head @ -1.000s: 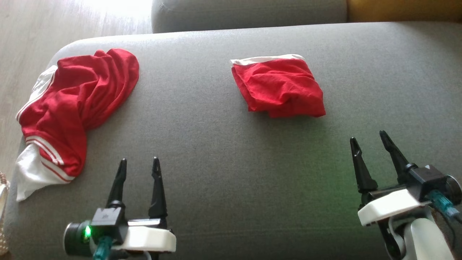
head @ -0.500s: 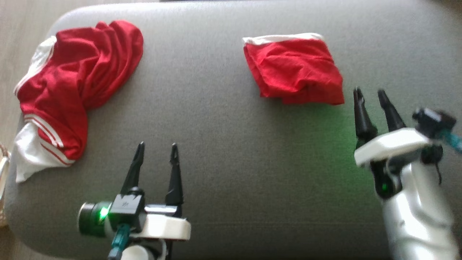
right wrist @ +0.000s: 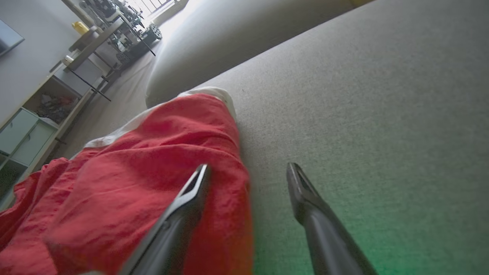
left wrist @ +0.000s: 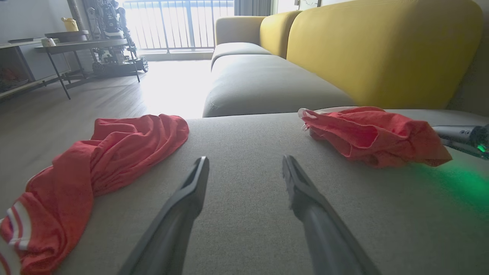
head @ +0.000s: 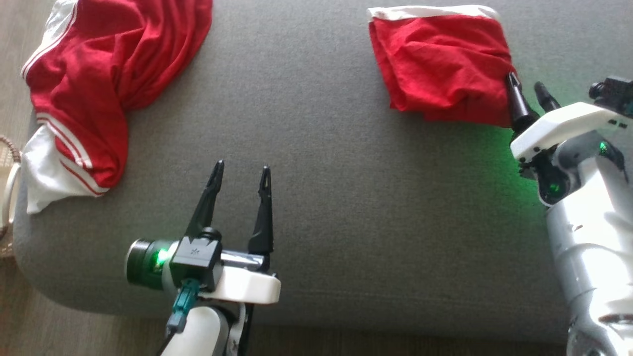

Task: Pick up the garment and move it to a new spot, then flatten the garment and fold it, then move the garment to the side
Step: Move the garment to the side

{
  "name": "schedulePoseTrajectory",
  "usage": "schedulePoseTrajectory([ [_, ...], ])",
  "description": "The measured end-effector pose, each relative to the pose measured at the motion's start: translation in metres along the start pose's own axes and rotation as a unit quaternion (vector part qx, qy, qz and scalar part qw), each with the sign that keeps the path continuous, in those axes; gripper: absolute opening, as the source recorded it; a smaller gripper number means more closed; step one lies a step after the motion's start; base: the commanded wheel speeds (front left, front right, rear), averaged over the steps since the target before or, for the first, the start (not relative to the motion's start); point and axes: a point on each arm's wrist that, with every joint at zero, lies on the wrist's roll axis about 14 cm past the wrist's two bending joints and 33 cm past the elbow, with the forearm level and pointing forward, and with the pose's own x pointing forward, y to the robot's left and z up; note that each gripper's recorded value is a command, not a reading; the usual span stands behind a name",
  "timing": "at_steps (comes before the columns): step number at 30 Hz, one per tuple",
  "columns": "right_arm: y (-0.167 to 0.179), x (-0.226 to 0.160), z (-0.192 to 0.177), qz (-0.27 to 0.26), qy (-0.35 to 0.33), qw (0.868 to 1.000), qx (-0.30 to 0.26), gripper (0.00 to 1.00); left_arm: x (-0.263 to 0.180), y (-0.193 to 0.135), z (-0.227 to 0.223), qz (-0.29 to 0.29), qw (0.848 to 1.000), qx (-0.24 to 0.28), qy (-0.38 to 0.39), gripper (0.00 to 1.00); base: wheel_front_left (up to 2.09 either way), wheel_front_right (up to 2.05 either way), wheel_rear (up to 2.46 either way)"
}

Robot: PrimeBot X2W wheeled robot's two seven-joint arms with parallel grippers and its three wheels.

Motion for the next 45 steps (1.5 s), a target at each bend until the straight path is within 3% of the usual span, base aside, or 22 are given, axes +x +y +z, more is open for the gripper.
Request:
schedulePoseTrajectory([
  [8,0.01,0.021,0.0,0.003,0.026,0.999,0.034,1.0,0.004,-0.001,-0.004,-0.004,1.0,0.004,0.004,1.0,0.0,0.0,0.0],
  [14,0.013,0.028,-0.015,0.009,0.082,0.997,0.012,1.0,0.002,0.002,-0.006,0.001,1.0,0.006,0.009,1.0,0.0,0.0,0.0],
  [15,0.013,0.028,-0.019,0.01,0.091,0.996,0.006,0.81,0.002,0.003,-0.006,0.002,1.0,0.007,0.009,1.0,0.0,0.0,0.0],
  [16,0.014,0.028,-0.021,0.012,0.097,0.995,-0.002,0.81,0.001,0.004,-0.006,0.003,1.0,0.007,0.01,1.0,0.0,0.0,0.0],
  [17,0.013,0.029,-0.021,0.013,0.099,0.995,-0.005,0.48,0.001,0.004,-0.007,0.004,1.0,0.008,0.01,1.0,0.0,0.0,0.0],
  [18,0.014,0.029,-0.021,0.014,0.101,0.995,-0.007,0.21,0.001,0.004,-0.007,0.004,1.0,0.008,0.011,1.0,0.0,0.0,0.0],
  [19,0.015,0.029,-0.022,0.016,0.106,0.994,-0.01,0.0,0.002,0.004,-0.007,0.004,1.0,0.008,0.01,1.0,0.0,0.0,0.0],
  [27,0.005,0.026,-0.004,0.022,0.095,0.993,-0.061,0.0,0.006,-0.004,-0.005,-0.008,1.0,0.001,0.006,1.0,0.0,0.0,0.0],
  [36,-0.059,0.019,0.035,-0.026,0.05,0.99,-0.132,0.0,0.037,-0.035,-0.007,-0.068,0.998,-0.007,-0.011,1.0,0.0,0.0,0.0],
  [42,-0.108,0.012,0.095,-0.076,-0.028,0.978,-0.191,0.0,0.061,-0.065,-0.018,-0.127,0.992,-0.02,-0.016,1.0,0.0,0.0,0.0],
  [45,-0.126,0.009,0.103,-0.096,-0.038,0.974,-0.201,0.0,0.068,-0.074,-0.025,-0.144,0.989,-0.026,-0.014,1.0,0.0,0.0,0.0],
])
